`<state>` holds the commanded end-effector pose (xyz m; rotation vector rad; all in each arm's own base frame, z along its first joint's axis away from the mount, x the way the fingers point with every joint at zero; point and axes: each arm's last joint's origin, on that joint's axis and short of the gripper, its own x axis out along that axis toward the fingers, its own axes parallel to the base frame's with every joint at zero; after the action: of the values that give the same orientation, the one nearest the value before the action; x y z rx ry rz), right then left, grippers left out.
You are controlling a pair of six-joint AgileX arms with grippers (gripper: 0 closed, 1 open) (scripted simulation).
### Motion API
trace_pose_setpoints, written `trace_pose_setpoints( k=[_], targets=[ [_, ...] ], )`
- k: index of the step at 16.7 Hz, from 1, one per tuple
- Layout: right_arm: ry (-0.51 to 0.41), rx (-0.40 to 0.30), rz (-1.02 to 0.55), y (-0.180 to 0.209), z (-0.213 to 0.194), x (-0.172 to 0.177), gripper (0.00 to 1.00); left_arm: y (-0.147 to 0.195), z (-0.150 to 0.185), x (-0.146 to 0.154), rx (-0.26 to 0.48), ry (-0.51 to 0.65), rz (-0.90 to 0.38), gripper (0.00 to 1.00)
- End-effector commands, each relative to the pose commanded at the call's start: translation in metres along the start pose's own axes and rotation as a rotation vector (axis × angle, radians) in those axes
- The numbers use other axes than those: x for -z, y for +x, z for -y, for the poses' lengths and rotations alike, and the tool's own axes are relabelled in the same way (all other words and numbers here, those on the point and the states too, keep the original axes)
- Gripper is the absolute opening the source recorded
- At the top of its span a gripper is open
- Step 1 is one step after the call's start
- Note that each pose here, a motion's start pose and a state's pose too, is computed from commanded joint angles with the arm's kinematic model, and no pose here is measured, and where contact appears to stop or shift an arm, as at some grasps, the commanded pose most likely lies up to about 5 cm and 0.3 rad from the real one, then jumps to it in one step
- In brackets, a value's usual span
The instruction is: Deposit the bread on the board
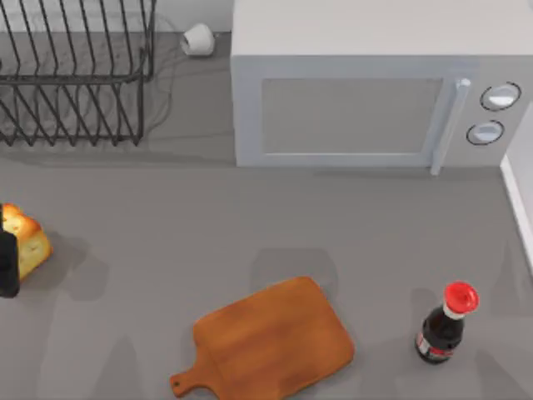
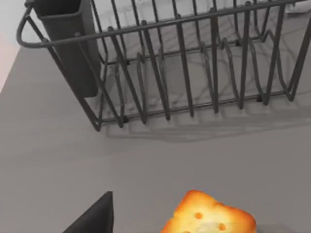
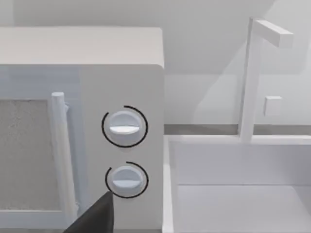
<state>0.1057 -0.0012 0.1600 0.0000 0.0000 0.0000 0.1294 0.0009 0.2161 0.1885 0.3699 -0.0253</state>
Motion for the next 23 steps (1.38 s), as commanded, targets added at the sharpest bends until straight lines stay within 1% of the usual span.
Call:
trace_pose_setpoints(
  k=[2, 5, 9, 12, 15, 19, 21, 23],
  targets=[
    [0.000, 0.000, 0.000, 0.000, 0.000, 0.000, 1.00, 0.013, -0.003, -0.013, 0.038, 0.062, -0.157, 1.00],
    [0.000, 0.000, 0.000, 0.000, 0.000, 0.000, 1.00, 0.044, -0.007, -0.026, 0.116, 0.147, -0.420, 1.00],
    [0.000, 0.000, 0.000, 0.000, 0.000, 0.000, 1.00, 0.096, -0.010, -0.029, 0.253, 0.243, -0.757, 1.00],
    [0.000, 0.000, 0.000, 0.000, 0.000, 0.000, 1.00, 0.133, -0.013, -0.028, 0.351, 0.302, -0.937, 1.00],
    [0.000, 0.000, 0.000, 0.000, 0.000, 0.000, 1.00, 0.164, -0.020, -0.036, 0.417, 0.350, -1.025, 1.00],
    [0.000, 0.000, 0.000, 0.000, 0.000, 0.000, 1.00, 0.196, -0.026, -0.044, 0.477, 0.400, -1.078, 1.00],
    [0.000, 0.000, 0.000, 0.000, 0.000, 0.000, 1.00, 0.207, -0.027, -0.044, 0.500, 0.414, -1.095, 1.00],
    [0.000, 0.000, 0.000, 0.000, 0.000, 0.000, 1.00, 0.210, -0.027, -0.043, 0.507, 0.419, -1.100, 1.00]
  ],
)
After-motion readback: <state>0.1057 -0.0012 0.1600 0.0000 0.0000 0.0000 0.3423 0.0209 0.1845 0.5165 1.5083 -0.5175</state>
